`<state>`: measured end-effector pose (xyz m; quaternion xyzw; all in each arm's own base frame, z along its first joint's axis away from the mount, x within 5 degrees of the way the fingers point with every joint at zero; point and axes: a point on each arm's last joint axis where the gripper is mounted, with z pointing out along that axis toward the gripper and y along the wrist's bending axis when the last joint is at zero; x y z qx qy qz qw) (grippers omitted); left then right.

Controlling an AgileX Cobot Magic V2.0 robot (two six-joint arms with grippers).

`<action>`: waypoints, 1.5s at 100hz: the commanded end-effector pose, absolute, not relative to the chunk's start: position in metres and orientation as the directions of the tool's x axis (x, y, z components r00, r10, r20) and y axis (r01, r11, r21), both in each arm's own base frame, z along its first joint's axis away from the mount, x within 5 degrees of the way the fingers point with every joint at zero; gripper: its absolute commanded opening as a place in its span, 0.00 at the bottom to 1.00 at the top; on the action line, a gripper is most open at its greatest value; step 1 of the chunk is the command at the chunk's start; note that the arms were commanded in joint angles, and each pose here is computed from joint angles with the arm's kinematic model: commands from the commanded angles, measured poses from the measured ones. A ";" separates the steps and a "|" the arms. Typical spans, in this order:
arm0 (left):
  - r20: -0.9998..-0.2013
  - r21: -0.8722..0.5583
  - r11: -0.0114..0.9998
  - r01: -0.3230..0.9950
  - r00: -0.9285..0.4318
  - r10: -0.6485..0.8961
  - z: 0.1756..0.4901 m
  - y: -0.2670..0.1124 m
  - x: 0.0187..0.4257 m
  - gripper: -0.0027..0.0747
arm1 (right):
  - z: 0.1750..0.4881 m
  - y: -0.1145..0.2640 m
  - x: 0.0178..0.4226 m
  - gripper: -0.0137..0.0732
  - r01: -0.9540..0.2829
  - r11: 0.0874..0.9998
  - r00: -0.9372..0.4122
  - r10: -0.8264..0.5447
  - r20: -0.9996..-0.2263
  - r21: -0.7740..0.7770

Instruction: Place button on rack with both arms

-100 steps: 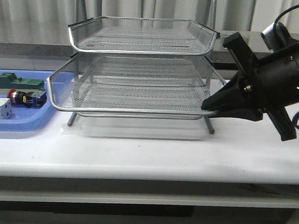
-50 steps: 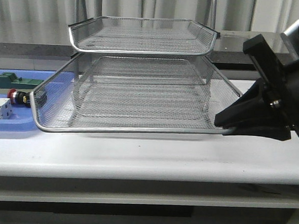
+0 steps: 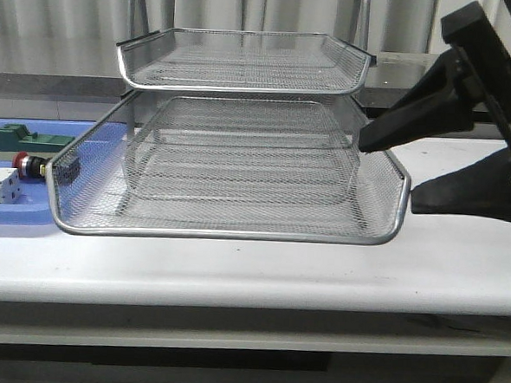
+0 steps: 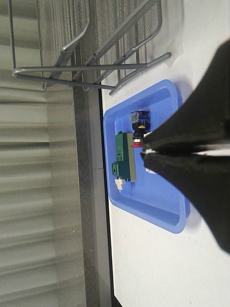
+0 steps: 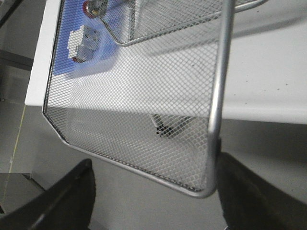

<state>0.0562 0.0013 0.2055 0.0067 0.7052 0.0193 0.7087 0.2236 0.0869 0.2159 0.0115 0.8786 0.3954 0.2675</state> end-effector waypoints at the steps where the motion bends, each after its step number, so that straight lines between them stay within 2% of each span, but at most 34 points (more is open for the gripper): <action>1: -0.997 0.026 1.000 -0.014 0.078 0.027 0.199 0.001 0.055 0.01 | 0.233 0.088 0.216 0.78 -0.248 0.668 -0.848 0.201 -0.491 0.702; 22: -0.997 0.026 1.000 -0.014 0.078 0.027 0.199 0.001 0.055 0.01 | 0.239 0.079 0.197 0.73 -0.257 0.761 -0.863 0.097 -0.496 0.596; 38: -0.997 0.026 1.000 -0.014 0.078 0.027 0.199 0.001 0.055 0.01 | 0.252 0.070 0.180 0.71 -0.261 0.820 -0.842 0.064 -0.536 0.509; 61: -0.997 0.026 1.000 -0.014 0.078 0.027 0.199 0.001 0.055 0.01 | 0.282 0.054 0.149 0.71 -0.246 0.891 -0.775 0.056 -0.629 0.382; 81: -0.997 0.026 1.000 -0.014 0.078 0.027 0.199 0.001 0.055 0.01 | 0.320 0.035 0.123 0.70 -0.174 0.956 -0.736 0.033 -0.677 0.235; 103: -0.997 0.026 1.000 -0.014 0.078 0.027 0.199 0.001 0.055 0.01 | 0.351 0.020 0.089 0.70 -0.116 0.982 -0.681 0.028 -0.731 0.146; 137: -0.997 0.026 1.000 -0.014 0.078 0.027 0.199 0.001 0.055 0.01 | 0.355 0.007 0.053 0.69 -0.041 0.994 -0.662 0.050 -0.748 0.103; 143: -0.997 0.026 1.000 -0.014 0.078 0.027 0.199 0.001 0.055 0.01 | 0.356 0.007 0.052 0.65 -0.042 0.994 -0.658 0.051 -0.751 0.104; 150: -0.997 0.026 1.000 -0.014 0.078 0.027 0.199 0.001 0.055 0.01 | 0.356 0.007 0.051 0.56 -0.042 0.994 -0.658 0.051 -0.751 0.104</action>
